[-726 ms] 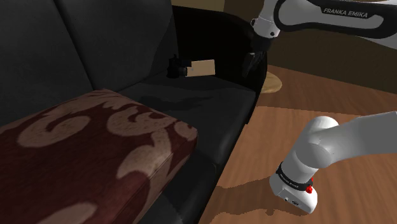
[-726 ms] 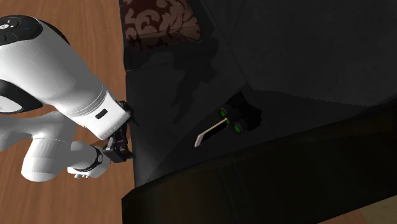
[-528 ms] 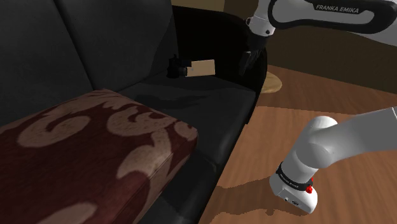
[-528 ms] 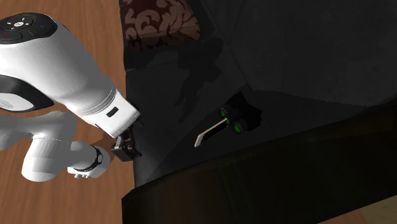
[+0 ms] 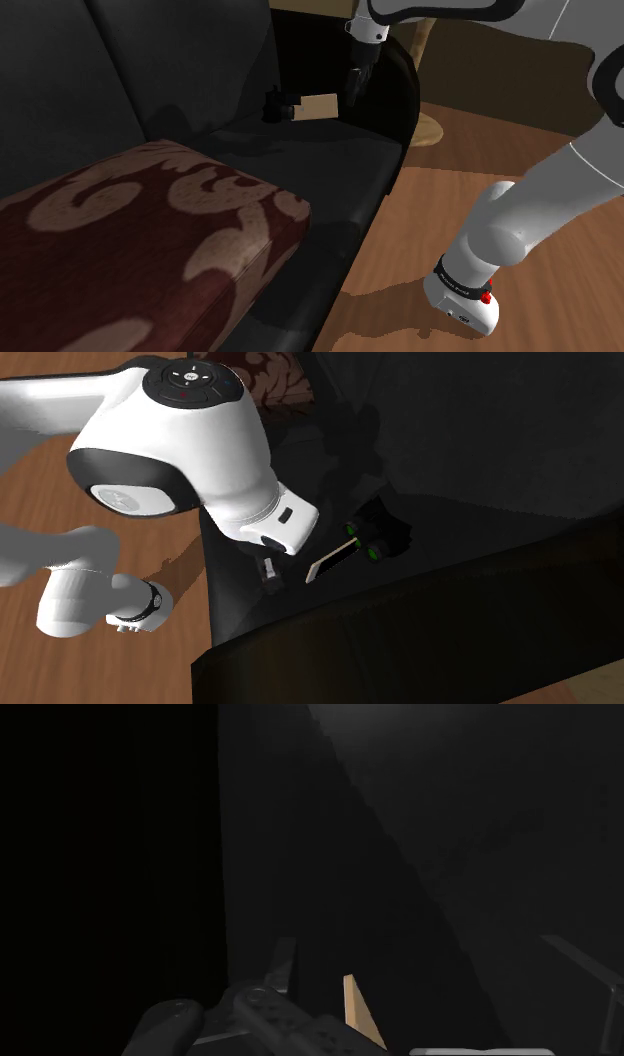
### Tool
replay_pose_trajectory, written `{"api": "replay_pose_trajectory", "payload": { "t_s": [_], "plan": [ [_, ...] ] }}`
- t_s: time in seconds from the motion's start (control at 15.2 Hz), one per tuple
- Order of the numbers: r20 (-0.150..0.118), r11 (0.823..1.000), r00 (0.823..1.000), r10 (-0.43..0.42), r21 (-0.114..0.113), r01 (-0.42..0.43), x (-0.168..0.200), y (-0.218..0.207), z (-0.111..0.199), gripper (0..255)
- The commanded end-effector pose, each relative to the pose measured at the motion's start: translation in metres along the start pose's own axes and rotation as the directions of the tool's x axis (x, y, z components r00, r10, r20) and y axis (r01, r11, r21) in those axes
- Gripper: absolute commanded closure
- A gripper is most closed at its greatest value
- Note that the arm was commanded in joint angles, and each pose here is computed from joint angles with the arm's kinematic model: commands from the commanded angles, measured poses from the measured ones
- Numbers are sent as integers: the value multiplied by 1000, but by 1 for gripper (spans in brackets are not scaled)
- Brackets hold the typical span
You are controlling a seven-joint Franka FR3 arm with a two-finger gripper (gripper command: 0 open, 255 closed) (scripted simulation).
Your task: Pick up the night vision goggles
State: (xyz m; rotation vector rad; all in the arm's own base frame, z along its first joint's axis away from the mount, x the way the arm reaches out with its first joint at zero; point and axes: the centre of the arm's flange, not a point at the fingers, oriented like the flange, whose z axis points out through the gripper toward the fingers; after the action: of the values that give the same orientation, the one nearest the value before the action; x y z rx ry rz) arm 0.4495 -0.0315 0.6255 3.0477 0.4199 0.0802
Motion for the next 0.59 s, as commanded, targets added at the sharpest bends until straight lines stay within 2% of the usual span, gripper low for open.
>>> {"api": "replay_pose_trajectory", "payload": {
  "t_s": [0.0,0.26,0.53],
  "plan": [
    [20,999,998,-52,11,51,30,2,1,0],
    [57,988,987,-150,36,148,89,3,5,0],
    [91,968,965,-248,64,242,148,-1,12,0]
  ]
}}
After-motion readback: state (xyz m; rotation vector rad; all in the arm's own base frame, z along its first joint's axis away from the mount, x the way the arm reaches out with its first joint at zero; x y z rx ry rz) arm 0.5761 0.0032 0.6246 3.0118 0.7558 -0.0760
